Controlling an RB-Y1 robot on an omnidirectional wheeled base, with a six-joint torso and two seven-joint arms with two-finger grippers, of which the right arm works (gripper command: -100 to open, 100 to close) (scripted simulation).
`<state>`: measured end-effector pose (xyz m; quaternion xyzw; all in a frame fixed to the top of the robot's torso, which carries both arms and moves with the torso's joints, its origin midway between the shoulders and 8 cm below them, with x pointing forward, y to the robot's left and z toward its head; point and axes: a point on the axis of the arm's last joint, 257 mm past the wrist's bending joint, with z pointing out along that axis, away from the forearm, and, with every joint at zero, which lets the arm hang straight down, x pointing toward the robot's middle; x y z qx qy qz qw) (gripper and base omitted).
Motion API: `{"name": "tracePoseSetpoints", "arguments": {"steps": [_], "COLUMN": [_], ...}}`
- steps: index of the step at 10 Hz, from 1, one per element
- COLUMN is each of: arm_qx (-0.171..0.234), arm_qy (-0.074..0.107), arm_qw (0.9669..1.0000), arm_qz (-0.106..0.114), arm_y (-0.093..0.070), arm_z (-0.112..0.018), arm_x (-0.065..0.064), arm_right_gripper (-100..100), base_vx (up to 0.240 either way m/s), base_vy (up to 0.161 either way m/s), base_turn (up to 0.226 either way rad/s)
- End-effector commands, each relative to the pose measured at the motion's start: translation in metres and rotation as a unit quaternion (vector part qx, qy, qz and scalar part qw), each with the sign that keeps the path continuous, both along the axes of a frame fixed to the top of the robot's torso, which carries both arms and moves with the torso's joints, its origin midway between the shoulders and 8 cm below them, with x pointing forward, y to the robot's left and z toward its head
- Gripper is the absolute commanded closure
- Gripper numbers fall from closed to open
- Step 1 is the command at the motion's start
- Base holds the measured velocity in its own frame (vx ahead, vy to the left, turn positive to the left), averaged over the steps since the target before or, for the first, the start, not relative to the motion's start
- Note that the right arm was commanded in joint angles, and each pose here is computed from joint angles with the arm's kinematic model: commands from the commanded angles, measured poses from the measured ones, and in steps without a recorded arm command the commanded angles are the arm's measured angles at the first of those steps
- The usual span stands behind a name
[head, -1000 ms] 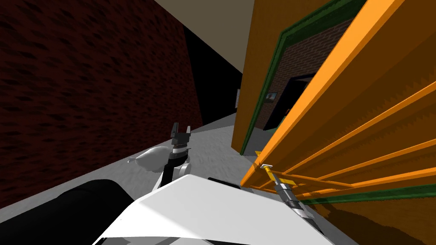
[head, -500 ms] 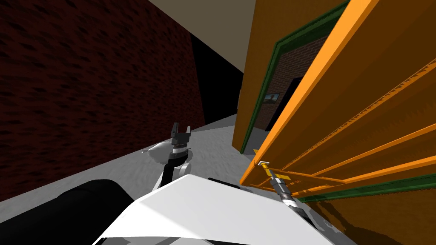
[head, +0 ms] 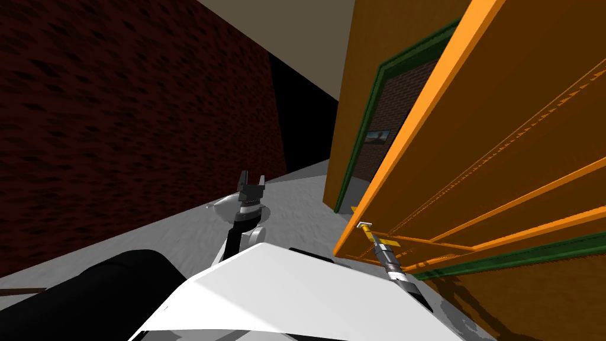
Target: Pull the door open
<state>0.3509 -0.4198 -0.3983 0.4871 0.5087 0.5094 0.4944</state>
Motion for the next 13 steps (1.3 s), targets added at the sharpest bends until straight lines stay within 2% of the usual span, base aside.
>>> {"name": "tracePoseSetpoints", "arguments": {"steps": [1, 4, 6, 7, 13], "arm_qx": [0.0, 0.0, 0.0, 0.0, 0.002], "arm_qy": [0.0, 0.0, 0.0, 0.0, 0.002], "arm_qw": [1.0, 0.9999, 0.9999, 0.9998, 0.9996], "arm_qz": [-0.006, -0.014, -0.014, -0.019, -0.029], "arm_y": [0.007, 0.014, 0.014, 0.02, 0.035], "arm_z": [-0.001, -0.001, -0.001, 0.0, 0.003], "arm_x": [0.015, 0.034, 0.034, 0.049, 0.081], "arm_right_gripper": [100, 100, 100, 100, 100], "base_vx": [-0.121, -0.217, -0.109, -0.17, -0.192], "base_vy": [-0.057, -0.095, -0.026, -0.065, -0.084], "base_turn": [0.15, 0.177, 0.024, 0.171, 0.128]}}
